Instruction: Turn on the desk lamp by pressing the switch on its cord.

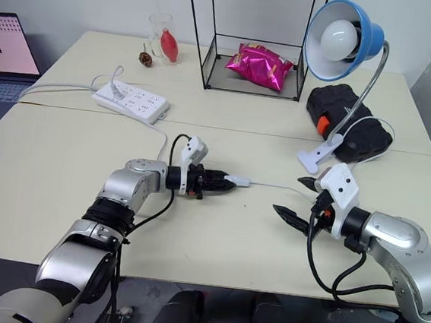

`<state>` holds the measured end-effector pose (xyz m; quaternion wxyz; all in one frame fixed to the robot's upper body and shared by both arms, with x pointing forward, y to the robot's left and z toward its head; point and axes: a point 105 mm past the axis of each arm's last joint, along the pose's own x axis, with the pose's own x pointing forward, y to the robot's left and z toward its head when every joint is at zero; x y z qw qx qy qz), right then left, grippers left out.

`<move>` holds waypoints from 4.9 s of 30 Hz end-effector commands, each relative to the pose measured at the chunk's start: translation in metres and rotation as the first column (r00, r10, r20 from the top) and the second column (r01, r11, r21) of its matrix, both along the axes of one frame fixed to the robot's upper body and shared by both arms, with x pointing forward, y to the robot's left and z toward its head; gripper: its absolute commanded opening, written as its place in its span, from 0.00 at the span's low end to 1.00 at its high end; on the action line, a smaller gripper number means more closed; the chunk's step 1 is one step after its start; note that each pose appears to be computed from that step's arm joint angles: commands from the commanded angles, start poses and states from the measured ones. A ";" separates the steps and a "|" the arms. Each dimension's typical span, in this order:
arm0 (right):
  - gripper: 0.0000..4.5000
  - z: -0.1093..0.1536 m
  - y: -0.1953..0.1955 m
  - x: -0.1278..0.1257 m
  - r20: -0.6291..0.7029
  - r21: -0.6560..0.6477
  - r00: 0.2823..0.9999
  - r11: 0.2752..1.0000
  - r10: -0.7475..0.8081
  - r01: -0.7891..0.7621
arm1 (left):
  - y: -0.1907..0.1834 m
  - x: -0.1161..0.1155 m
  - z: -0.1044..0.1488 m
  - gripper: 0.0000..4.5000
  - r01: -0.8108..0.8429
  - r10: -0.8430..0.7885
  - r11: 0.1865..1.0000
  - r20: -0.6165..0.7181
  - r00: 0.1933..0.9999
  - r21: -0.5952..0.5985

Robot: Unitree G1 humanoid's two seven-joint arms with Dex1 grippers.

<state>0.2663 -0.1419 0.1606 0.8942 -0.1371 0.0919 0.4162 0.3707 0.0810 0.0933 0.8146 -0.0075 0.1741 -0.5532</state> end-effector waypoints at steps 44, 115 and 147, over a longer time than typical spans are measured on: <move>1.00 -0.002 0.106 0.046 -0.603 0.761 0.783 0.405 0.151 0.508 | -0.006 -0.035 0.078 0.25 -0.004 0.000 1.000 0.367 0.930 0.012; 1.00 0.012 0.061 -0.009 0.035 -0.029 0.978 0.979 0.204 -0.203 | -0.015 -0.006 0.025 0.25 -0.073 0.017 0.990 0.417 0.909 0.120; 1.00 0.037 0.005 0.015 0.163 -0.193 0.963 0.964 0.216 -0.183 | 0.029 -0.023 0.036 0.96 -0.087 0.010 0.986 0.468 0.884 0.144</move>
